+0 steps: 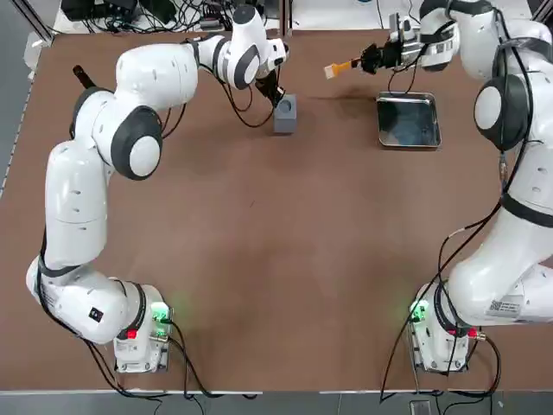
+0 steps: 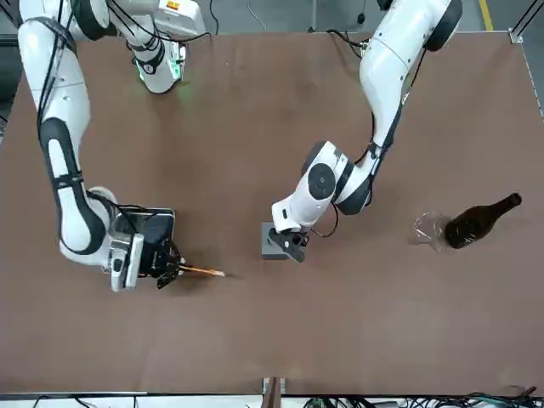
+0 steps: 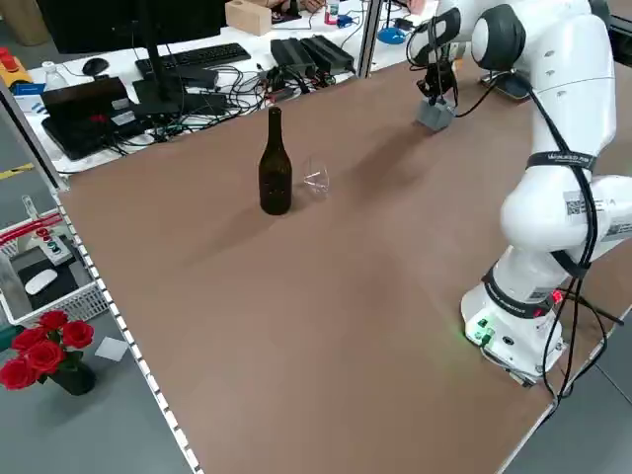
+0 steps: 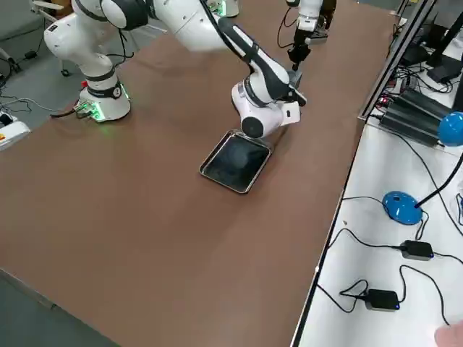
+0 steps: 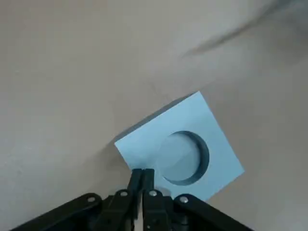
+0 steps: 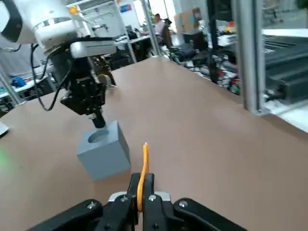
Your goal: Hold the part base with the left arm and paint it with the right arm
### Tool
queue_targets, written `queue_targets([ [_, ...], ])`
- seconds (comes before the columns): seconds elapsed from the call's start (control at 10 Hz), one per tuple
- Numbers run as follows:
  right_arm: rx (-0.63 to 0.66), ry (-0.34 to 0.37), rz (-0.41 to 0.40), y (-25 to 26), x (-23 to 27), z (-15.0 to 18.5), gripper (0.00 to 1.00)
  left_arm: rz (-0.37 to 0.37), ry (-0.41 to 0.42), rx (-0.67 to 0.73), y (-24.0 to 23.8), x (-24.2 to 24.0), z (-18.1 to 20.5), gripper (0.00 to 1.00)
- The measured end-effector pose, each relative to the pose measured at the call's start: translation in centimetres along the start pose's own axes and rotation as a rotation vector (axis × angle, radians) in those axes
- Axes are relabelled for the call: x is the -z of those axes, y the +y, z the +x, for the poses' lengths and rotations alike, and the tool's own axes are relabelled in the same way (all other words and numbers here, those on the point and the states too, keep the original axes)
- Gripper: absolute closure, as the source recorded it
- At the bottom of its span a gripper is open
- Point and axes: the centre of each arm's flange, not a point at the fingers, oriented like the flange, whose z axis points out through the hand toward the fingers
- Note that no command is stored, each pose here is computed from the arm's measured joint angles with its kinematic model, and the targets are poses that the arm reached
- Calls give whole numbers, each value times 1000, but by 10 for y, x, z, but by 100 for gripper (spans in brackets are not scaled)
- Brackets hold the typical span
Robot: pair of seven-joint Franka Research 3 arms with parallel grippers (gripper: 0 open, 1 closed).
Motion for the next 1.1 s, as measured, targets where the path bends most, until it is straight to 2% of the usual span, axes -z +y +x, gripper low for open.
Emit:
queue_targets([
  [0.2, 73, 102, 19, -11, -53, -25, 95, 0, 0, 0, 0, 0, 0, 93],
  [0.3, 87, 118, 28, -16, -68, -35, 95, 0, 0, 0, 0, 0, 0, 93],
  [0.8, 107, 127, 62, -26, -94, -46, 95, 0, 0, 0, 0, 0, 0, 93],
  [1.1, 101, 102, 70, -35, -108, -59, 95, 0, 0, 0, 0, 0, 0, 93],
])
